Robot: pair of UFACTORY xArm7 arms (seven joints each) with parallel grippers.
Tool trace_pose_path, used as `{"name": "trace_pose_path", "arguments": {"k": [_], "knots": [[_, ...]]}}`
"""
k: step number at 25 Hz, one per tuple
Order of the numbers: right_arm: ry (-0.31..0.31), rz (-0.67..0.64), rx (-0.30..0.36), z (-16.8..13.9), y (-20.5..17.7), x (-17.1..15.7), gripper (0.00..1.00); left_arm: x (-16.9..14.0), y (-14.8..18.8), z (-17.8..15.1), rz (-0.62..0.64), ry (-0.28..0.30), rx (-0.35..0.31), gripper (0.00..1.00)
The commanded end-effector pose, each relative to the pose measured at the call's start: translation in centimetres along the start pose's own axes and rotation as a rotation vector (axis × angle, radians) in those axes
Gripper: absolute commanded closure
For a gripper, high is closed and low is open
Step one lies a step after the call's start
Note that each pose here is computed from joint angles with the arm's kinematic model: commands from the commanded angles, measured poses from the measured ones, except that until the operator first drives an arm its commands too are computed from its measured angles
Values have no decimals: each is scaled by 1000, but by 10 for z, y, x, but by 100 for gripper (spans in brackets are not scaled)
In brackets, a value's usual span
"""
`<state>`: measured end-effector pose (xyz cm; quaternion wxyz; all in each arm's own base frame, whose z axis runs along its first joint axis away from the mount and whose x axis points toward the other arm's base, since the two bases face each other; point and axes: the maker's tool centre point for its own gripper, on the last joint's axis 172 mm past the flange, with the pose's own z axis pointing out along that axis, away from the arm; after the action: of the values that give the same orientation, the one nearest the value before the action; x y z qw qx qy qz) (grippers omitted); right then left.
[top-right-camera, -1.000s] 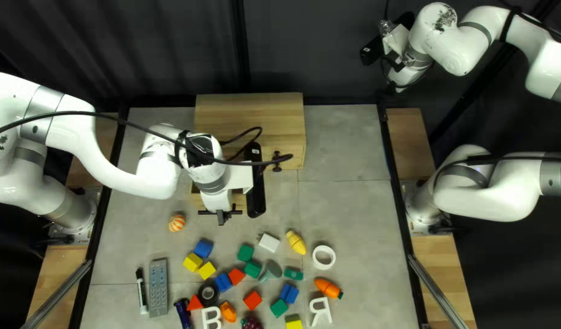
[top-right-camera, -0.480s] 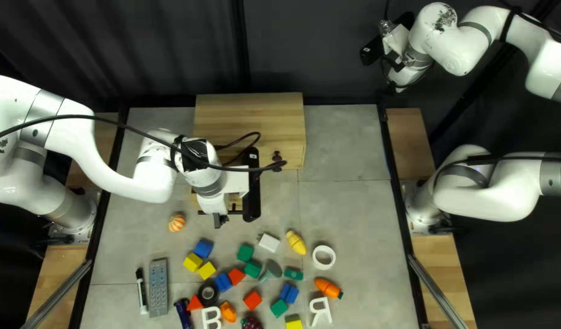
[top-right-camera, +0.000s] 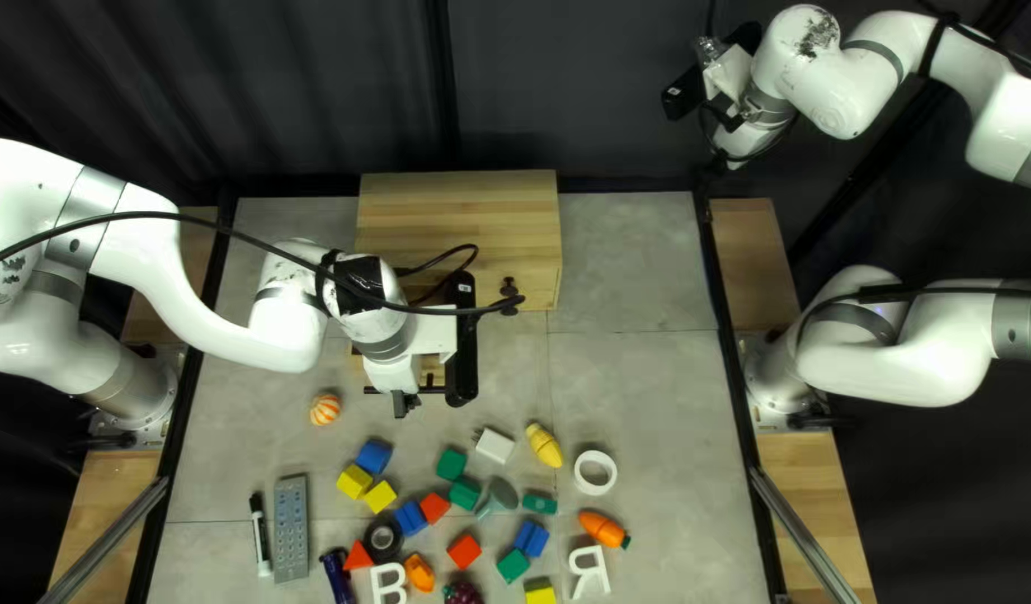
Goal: Open drawers and place objects into drawer and close
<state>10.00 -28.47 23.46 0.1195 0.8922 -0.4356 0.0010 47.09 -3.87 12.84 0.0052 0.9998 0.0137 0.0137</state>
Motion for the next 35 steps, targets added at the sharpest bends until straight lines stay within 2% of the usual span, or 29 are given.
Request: {"name": "trace_pose_path", "arguments": {"k": [1,7,35], "knots": [[0,0,0,0,0,0,0,-5,3,1,-2,-37,-45,0],[0,0,0,0,0,0,0,-5,8,-1,2,-56,-71,0],[0,0,0,0,0,0,0,-2,18,-7,11,-58,-108,0]]}}
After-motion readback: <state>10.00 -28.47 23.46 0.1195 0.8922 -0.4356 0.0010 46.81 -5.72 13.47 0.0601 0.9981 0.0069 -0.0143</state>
